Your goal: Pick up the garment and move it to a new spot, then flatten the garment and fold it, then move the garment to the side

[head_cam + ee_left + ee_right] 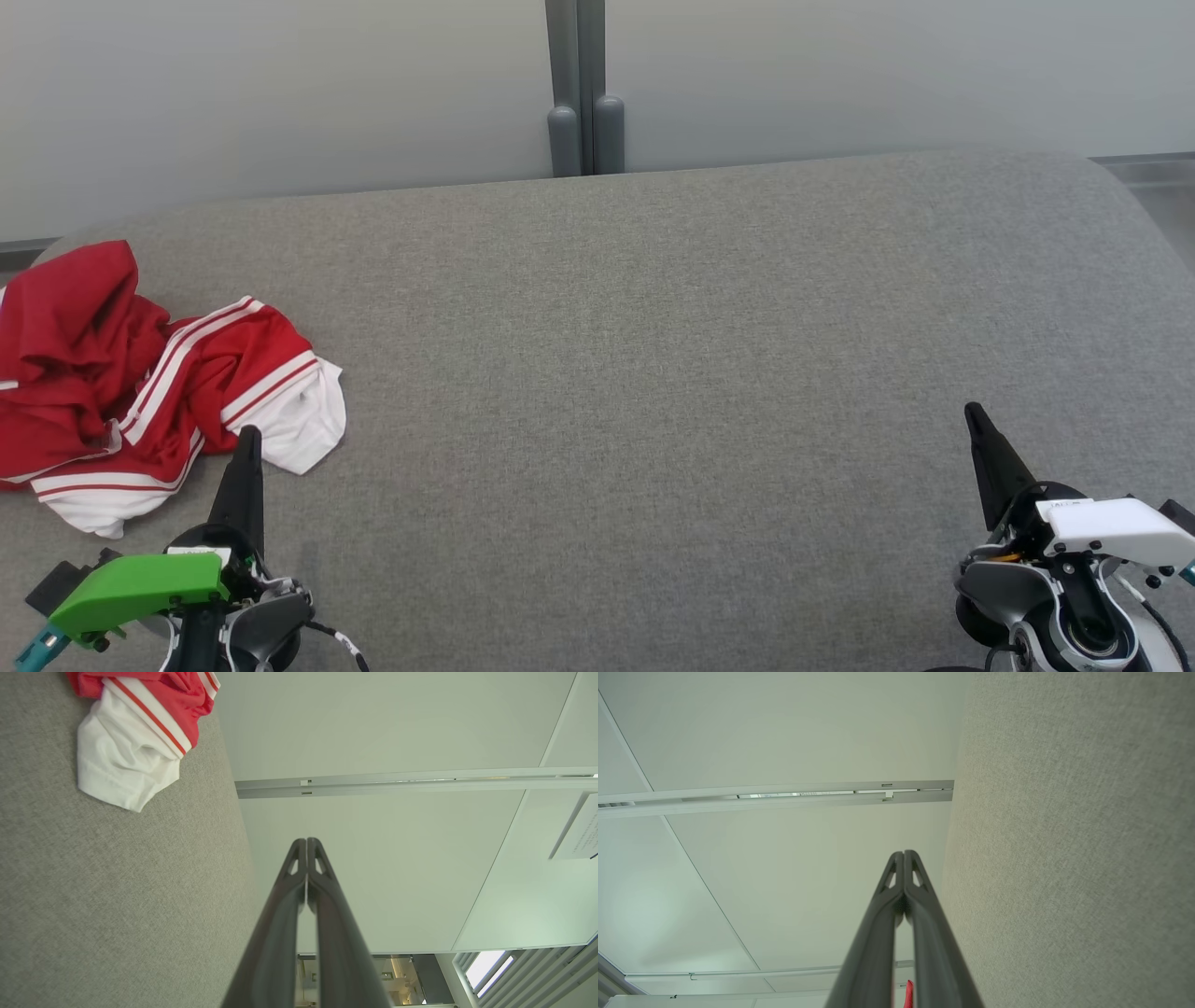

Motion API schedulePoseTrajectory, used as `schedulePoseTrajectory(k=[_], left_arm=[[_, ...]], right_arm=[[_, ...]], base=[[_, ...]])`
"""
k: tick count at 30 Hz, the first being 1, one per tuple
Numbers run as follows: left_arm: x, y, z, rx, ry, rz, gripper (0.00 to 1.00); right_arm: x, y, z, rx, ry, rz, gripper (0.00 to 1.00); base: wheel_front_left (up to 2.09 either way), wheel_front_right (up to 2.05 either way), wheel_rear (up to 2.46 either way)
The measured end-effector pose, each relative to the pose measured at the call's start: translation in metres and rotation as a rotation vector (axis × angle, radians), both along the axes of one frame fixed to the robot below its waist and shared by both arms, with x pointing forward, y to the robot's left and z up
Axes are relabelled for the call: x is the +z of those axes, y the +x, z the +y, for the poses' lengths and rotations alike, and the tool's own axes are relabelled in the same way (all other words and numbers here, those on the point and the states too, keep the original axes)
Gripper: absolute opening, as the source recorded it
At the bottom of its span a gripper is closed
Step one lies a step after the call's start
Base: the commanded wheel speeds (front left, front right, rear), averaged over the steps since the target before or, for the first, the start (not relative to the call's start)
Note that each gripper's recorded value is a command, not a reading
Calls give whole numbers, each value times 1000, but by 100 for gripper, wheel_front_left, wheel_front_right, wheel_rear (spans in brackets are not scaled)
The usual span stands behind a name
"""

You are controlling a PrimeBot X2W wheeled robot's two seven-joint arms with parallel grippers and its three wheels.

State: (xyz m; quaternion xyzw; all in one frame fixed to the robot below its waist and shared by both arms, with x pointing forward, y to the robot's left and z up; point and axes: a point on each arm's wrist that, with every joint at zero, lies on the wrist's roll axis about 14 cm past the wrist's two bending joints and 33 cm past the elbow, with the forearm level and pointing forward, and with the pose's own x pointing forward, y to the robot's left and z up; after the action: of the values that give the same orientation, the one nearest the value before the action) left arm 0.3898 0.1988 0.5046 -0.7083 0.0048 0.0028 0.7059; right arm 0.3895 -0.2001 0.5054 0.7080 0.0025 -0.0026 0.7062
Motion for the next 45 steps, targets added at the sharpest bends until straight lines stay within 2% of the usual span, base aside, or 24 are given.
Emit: schedulePoseTrajectory(k=[15,16,21,30,37,45], left_arm=[[0,0,0,0,0,0,0],[0,0,0,0,0,0,100],[-22,-9,-3,-3,-9,65,100],[-18,-9,-12,-7,5,53,100],[-19,-9,-20,-26,93,59,100],[-23,-10,-26,-53,277,69,100]], right_arm=[[0,0,0,0,0,0,0],[0,0,0,0,0,0,100],[-21,-10,3,-3,11,60,100],[-17,-11,2,-23,-50,50,100],[-9,-10,2,-26,-199,30,100],[3,-7,2,-21,-445,-3,100]], base=[[0,0,0],[0,0,0],[0,0,0],[0,0,0],[0,0,0],[0,0,0]])
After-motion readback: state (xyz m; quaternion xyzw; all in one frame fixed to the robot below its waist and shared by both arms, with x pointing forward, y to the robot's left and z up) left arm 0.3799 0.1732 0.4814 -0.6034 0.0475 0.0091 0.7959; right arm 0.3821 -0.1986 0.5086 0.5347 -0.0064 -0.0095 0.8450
